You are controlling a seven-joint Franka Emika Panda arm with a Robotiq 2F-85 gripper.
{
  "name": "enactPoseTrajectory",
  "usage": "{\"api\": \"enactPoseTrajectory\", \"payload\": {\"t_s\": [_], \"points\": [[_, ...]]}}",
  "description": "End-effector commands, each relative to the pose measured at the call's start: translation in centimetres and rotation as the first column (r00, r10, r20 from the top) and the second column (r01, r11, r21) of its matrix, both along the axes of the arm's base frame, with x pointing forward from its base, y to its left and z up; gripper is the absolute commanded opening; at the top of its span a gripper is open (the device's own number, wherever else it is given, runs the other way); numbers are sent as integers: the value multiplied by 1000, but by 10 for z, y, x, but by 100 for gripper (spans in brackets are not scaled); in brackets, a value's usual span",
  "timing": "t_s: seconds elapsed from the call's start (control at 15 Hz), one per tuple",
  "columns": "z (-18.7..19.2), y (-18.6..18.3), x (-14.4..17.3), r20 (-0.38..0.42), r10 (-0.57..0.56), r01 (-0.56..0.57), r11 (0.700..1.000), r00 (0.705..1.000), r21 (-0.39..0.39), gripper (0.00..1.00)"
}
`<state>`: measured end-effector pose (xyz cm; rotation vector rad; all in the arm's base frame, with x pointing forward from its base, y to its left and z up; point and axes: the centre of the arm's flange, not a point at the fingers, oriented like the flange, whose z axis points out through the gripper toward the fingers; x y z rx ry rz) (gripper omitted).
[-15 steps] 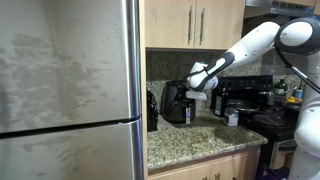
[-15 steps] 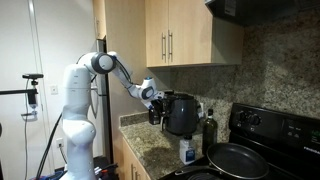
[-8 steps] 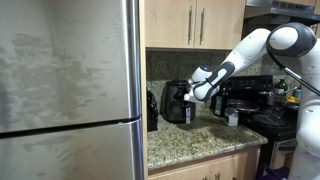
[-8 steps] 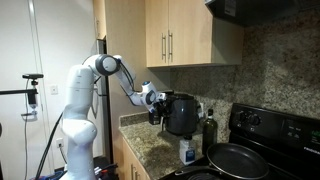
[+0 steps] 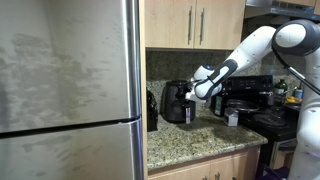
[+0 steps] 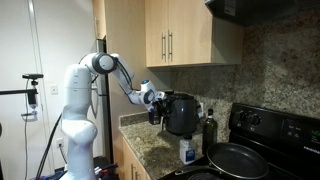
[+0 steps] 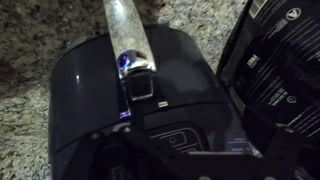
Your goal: Turn on the air fryer
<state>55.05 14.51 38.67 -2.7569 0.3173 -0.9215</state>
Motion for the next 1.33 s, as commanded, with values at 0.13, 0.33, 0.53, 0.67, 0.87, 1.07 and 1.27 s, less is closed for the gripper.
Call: {"api": "enactPoseTrajectory", "payload": {"t_s": [0.13,0.33,0.53,0.67,0.87,1.07,1.27], "points": [[11,14,-21,-10,33,-33,999,999,33,100],[4,13,-11,12,24,-25,998,1000,59,100],[-3,21,-22,85,4,-12,996,996,93,100],[4,18,-20,69,8,-14,996,998,86,100],[2,12,-18,85,-11,3,995,996,98,100],[40,2,-37,101,-9,-3,994,995,113,100],[38,17,-27,130,-15,-1,993,991,122,100]]}}
